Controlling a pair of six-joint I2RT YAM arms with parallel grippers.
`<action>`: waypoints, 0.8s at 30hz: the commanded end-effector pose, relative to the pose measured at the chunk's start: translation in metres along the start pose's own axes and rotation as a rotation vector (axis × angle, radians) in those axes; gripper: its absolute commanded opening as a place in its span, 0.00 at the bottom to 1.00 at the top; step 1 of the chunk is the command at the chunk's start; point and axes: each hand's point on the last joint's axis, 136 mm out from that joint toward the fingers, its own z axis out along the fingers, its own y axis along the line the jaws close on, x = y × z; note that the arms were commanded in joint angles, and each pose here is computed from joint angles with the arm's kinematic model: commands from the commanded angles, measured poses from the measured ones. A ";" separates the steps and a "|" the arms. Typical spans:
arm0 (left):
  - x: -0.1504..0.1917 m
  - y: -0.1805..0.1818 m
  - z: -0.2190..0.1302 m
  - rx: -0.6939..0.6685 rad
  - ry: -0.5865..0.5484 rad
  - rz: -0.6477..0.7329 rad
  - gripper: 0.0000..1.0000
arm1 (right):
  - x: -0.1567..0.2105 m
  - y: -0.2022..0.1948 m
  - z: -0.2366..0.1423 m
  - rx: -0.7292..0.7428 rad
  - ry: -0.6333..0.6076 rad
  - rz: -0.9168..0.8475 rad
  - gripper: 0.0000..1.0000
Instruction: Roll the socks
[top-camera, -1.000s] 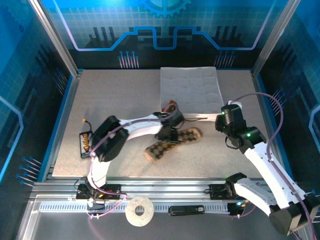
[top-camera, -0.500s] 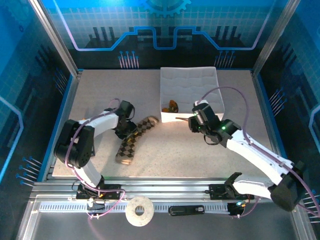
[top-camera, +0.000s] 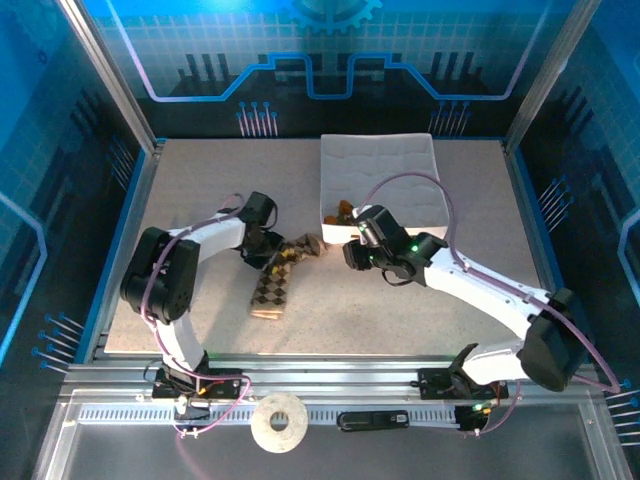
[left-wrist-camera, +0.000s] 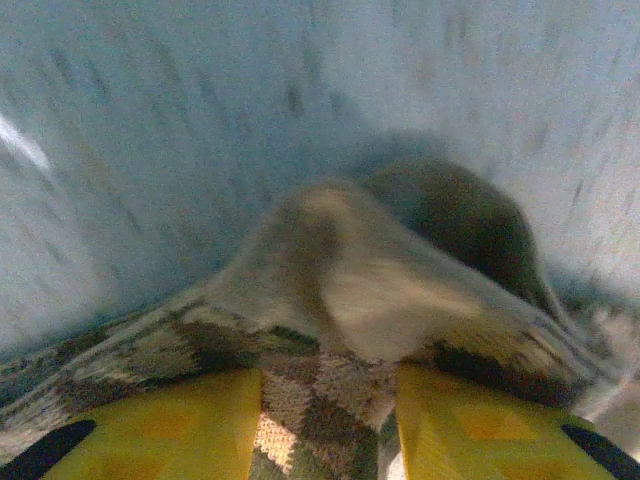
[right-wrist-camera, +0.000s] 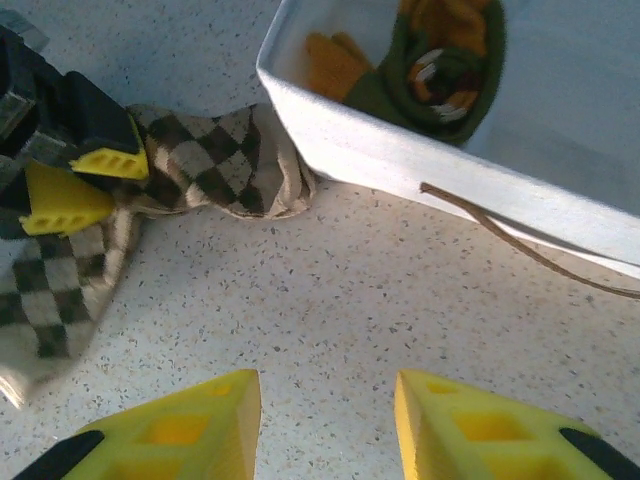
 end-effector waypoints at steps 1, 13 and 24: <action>0.014 0.032 0.001 -0.087 -0.020 -0.093 0.44 | -0.008 0.006 0.010 -0.045 0.017 0.005 0.40; 0.015 0.017 -0.042 0.062 -0.040 0.010 0.53 | -0.030 -0.019 0.094 0.021 0.096 0.144 0.41; 0.038 -0.074 -0.032 0.154 0.073 0.255 0.48 | -0.046 -0.104 0.105 0.158 0.082 0.256 0.40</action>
